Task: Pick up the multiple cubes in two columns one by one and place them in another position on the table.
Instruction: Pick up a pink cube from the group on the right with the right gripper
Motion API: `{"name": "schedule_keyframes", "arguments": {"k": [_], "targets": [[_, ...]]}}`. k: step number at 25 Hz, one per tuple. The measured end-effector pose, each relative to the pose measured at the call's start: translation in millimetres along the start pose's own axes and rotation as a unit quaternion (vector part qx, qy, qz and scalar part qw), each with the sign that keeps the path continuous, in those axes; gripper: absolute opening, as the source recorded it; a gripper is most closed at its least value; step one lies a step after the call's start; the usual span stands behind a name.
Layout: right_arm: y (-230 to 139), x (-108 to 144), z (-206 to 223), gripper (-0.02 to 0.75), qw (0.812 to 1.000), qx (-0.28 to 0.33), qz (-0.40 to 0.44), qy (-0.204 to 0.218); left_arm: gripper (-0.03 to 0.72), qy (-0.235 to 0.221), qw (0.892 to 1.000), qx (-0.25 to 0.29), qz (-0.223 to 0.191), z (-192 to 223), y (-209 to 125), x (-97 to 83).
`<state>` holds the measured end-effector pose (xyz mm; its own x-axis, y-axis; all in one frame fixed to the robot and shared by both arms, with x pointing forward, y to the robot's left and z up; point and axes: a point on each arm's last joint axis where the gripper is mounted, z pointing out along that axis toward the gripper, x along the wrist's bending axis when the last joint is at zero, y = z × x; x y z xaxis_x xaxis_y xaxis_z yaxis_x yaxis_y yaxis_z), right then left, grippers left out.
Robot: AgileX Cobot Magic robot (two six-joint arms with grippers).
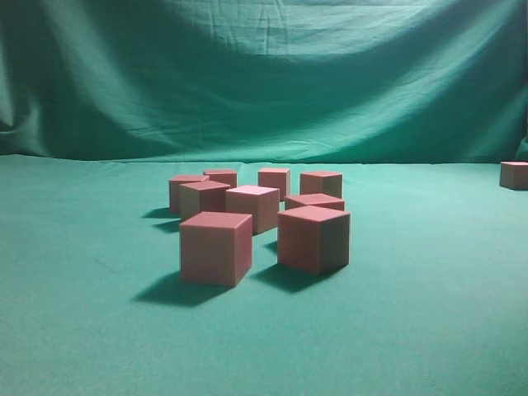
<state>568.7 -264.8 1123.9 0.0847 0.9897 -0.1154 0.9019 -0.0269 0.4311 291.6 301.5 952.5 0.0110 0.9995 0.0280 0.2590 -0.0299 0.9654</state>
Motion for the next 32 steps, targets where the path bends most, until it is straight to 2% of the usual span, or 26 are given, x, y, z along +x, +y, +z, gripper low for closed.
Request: {"name": "schedule_keyframes", "arguments": {"k": [6,8,13,17,22,32], "targets": [[12.9,0.9,77.4,0.533,0.998,0.055,0.012,0.0,0.0,0.0,1.0,0.0,0.0,0.0,0.0,0.0],[14.9,1.5,88.4,0.533,0.998,0.055,0.013,0.002,0.0,0.0,1.0,0.0,0.0,0.0,0.0,0.0],[26.1,-10.1,158.3,0.533,0.999,0.03,0.023,0.008,0.0,0.0,1.0,0.0,0.0,0.0,0.0,0.0],[23.0,-16.6,200.8,0.533,0.999,0.039,0.0,0.007,0.0,0.0,1.0,0.0,0.0,0.0,0.0,0.0],[26.7,-12.2,220.4,0.533,0.999,0.028,-0.031,0.017,0.0,0.0,1.0,0.0,0.0,0.0,0.0,0.0],[35.7,-8.2,225.9,0.533,0.999,-0.019,-0.032,0.033,0.0,0.0,1.0,0.0,0.0,0.0,0.0,0.0]]}}
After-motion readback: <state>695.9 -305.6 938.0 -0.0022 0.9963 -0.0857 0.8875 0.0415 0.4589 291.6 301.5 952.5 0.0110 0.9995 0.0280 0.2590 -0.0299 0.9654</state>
